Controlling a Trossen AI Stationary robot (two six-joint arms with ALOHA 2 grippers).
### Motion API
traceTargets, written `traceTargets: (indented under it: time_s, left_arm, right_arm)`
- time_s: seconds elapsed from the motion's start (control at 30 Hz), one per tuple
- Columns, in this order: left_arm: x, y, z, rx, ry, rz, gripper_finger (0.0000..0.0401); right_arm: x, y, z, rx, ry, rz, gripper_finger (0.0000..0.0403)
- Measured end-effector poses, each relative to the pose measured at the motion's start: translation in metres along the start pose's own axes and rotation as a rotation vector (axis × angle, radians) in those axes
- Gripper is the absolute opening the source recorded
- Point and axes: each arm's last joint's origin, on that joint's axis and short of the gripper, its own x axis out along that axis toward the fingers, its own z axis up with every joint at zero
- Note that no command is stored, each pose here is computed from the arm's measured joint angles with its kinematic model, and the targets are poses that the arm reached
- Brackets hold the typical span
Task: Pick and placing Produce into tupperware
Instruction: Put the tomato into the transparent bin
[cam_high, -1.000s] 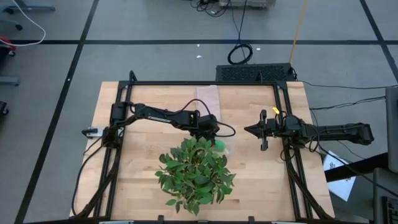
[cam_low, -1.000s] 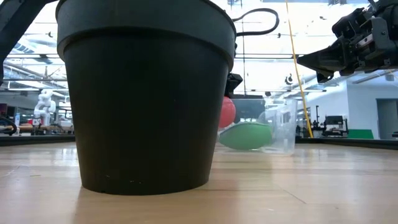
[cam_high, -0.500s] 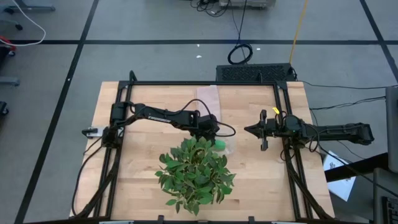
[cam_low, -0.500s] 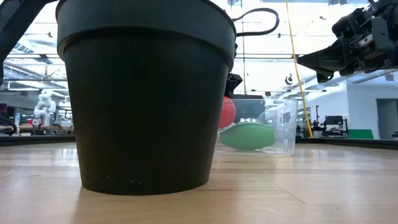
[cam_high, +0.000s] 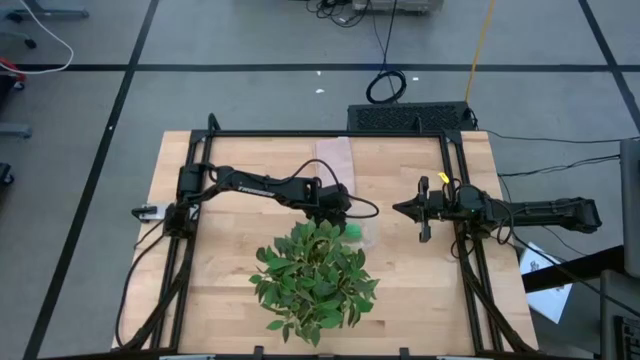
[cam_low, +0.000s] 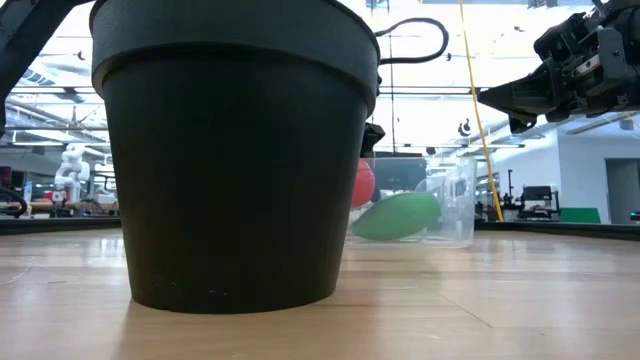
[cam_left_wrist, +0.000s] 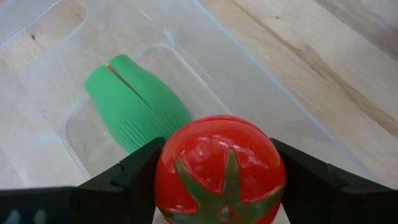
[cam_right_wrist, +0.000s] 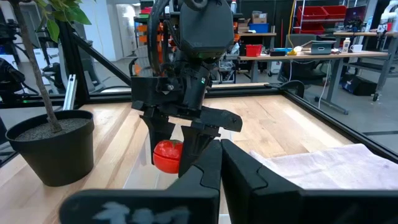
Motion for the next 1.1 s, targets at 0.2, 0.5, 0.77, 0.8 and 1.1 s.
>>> traceTargets:
  time_s: [0.2, 0.5, 0.77, 0.8, 1.1]
  left_arm:
    - [0.000, 0.000, 0.000, -0.002, 0.004, -0.001, 0.0260]
    - [0.000, 0.000, -0.001, 0.013, 0.015, 0.009, 0.0260]
    - [-0.007, 0.008, 0.009, 0.035, 0.022, 0.055, 0.0260]
    - [-0.009, 0.010, 0.011, 0.037, 0.018, 0.061, 0.0260]
    - [-0.022, 0.017, 0.023, -0.117, 0.052, 0.134, 0.0260]
  right_arm:
    - [0.000, 0.000, 0.000, 0.000, 0.000, 0.000, 0.0000]
    - [0.000, 0.000, 0.000, 0.000, 0.000, 0.000, 0.0000]
    - [0.000, 0.000, 0.000, 0.000, 0.000, 0.000, 0.0000]
    - [0.000, 0.000, 0.000, 0.000, 0.000, 0.000, 0.0000]
    - [0.000, 0.000, 0.000, 0.000, 0.000, 0.000, 0.0000]
